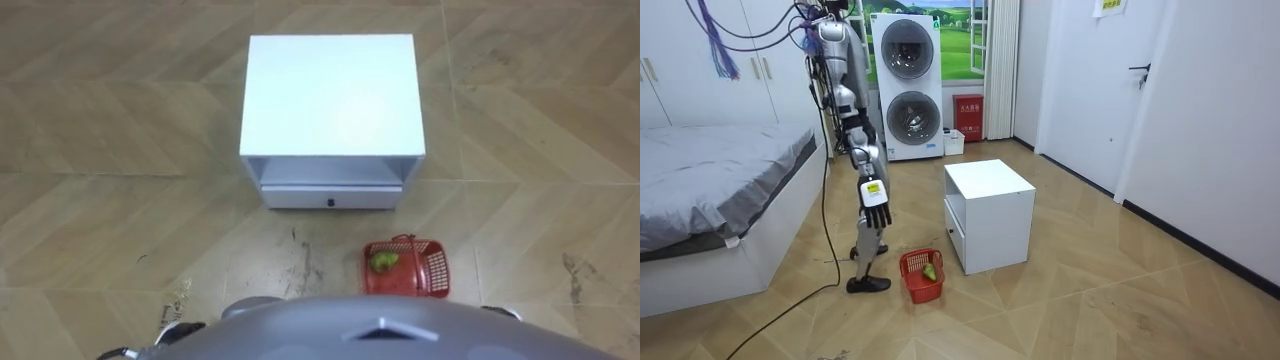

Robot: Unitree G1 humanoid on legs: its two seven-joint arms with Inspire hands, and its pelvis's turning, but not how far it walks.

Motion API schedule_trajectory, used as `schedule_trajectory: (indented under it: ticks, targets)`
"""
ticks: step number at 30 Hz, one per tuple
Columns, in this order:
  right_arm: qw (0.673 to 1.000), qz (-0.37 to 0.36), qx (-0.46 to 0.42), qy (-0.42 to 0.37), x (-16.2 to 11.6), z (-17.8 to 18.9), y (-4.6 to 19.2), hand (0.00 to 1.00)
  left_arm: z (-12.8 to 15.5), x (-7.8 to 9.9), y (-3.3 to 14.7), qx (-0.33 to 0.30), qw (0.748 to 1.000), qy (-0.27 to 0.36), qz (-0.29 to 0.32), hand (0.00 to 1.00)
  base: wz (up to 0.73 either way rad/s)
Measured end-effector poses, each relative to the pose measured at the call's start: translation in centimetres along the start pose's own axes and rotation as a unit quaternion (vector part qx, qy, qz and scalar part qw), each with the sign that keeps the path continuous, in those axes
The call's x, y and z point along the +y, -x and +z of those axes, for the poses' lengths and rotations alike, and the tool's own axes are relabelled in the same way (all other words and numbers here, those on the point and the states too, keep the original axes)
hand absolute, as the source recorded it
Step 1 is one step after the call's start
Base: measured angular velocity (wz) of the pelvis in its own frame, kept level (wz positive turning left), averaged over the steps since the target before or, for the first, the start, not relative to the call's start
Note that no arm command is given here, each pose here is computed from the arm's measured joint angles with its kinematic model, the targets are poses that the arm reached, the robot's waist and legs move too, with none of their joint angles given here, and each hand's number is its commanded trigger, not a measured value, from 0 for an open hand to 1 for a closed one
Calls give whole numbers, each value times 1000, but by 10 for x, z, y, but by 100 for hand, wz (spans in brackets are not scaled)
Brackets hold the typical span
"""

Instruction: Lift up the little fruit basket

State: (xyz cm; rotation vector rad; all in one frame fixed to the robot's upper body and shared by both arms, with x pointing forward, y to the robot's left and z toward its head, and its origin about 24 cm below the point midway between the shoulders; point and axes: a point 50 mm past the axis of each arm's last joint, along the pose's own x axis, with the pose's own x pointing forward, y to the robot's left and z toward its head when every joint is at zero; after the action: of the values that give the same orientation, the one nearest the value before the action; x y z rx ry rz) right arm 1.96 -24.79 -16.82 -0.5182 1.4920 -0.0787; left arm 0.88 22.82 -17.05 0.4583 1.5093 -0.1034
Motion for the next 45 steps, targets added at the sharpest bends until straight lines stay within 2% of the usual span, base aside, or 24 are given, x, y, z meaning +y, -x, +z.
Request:
schedule_trajectory:
  ticks: [7, 10, 14, 16, 18, 20, 22, 25, 28, 32, 35, 38, 43, 45]
  targets:
    - [997, -46, -62, -15, -26, 30, 0, 0, -1, 19, 0, -13, 999, 28, 34, 0, -5]
    - [995, -53, -78, -45, -29, 36, 2, 0, 2, 39, 2, -26, 997, 22, 68, 0, 60]
    - [982, -60, -153, -90, -40, 82, 8, 0, -3, 37, 1, -15, 997, 26, 64, 0, -13]
    - [976, -55, -183, -106, -39, 105, 12, 0, 8, 40, 0, -25, 997, 25, 68, 0, 7]
    - [969, -49, -214, -113, -41, 131, 19, 0, 34, 45, 0, -54, 995, 28, 77, 0, 13]
    - [965, -44, -228, -124, -39, 143, 23, 0, 51, 54, 1, -78, 993, 22, 90, 0, -2]
    - [955, -44, -259, -134, -41, 169, 32, 0, 78, 71, 5, -111, 987, 19, 119, 0, 11]
    - [939, -59, -303, -149, -52, 200, 46, 0, 98, 76, 9, -133, 983, 25, 128, 0, 1]
    - [920, -71, -338, -183, -61, 214, 57, 0, 92, 76, 7, -124, 983, 38, 133, 0, 2]
    - [913, -61, -343, -211, -61, 216, 59, 0, 74, 74, 4, -98, 984, 41, 141, 0, 30]
    - [902, -63, -369, -216, -66, 225, 67, 0, 65, 81, 5, -91, 983, 31, 156, 0, 25]
    - [883, -68, -410, -221, -74, 244, 81, 0, 46, 67, 1, -69, 986, 60, 140, 0, -47]
    - [867, -84, -408, -274, -97, 241, 83, 0, 51, 67, 1, -70, 986, 72, 136, 0, 0]
    - [859, -95, -414, -286, -109, 241, 86, 0, 62, 70, 2, -92, 983, 78, 141, 0, 48]
